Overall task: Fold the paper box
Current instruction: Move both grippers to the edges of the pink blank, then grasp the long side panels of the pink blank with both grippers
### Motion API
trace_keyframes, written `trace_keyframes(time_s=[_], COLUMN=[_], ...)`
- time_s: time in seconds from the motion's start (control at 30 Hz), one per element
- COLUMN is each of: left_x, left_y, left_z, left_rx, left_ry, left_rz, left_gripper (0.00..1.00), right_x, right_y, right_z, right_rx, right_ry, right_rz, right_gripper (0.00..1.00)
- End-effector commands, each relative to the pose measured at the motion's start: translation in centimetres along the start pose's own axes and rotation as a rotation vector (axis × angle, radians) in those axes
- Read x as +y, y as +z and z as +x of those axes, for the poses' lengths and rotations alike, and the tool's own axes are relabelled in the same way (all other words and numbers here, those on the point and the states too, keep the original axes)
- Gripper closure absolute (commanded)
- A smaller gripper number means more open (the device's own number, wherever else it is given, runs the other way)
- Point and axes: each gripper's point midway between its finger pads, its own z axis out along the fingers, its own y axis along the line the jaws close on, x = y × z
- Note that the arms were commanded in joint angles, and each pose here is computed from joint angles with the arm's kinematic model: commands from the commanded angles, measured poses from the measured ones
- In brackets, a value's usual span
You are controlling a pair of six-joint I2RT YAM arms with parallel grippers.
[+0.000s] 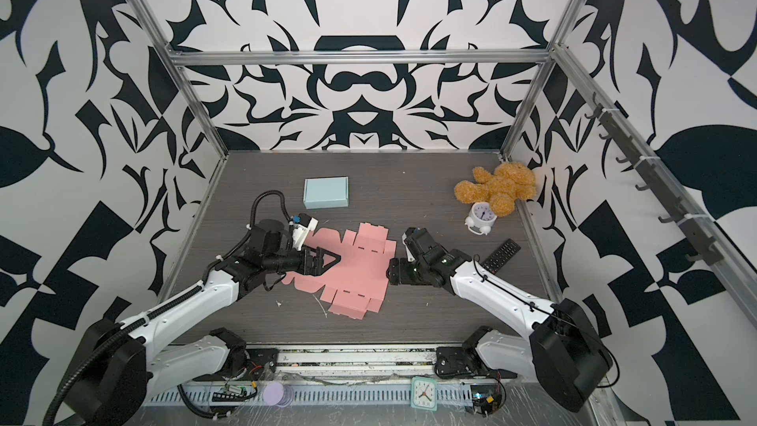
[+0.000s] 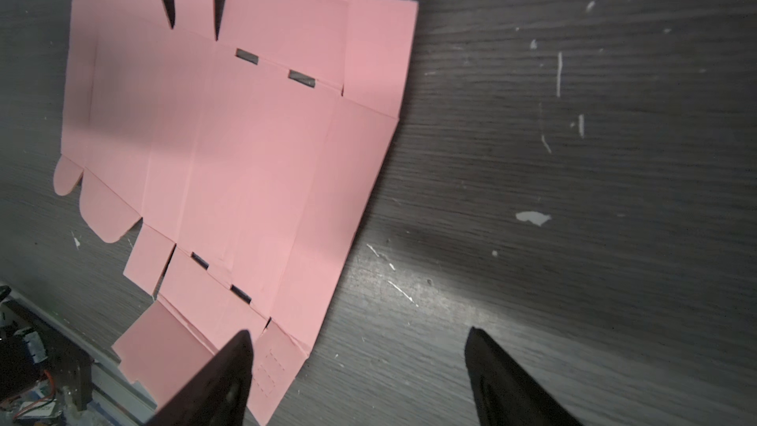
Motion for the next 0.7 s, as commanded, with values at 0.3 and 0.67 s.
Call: trace_keyframes(time_s=[0.3, 0.67], left_x=[2.4, 3.7], left_y=[1.9, 3.2], left_z=[4.3, 6.9], left_rx=[0.136, 0.211], left_ry=[-0.077, -0.122], left_rz=[-0.04, -0.063], left_gripper=[0.08, 0.28], right_x=[0.4, 0.3], right_y=[2.5, 4.6], right_z=[-0.3, 0.0], right_rx=[0.015, 0.057], right_ry=[0.052, 0.058], right_rz=[-0.095, -0.117], right_gripper=[0.24, 0.29])
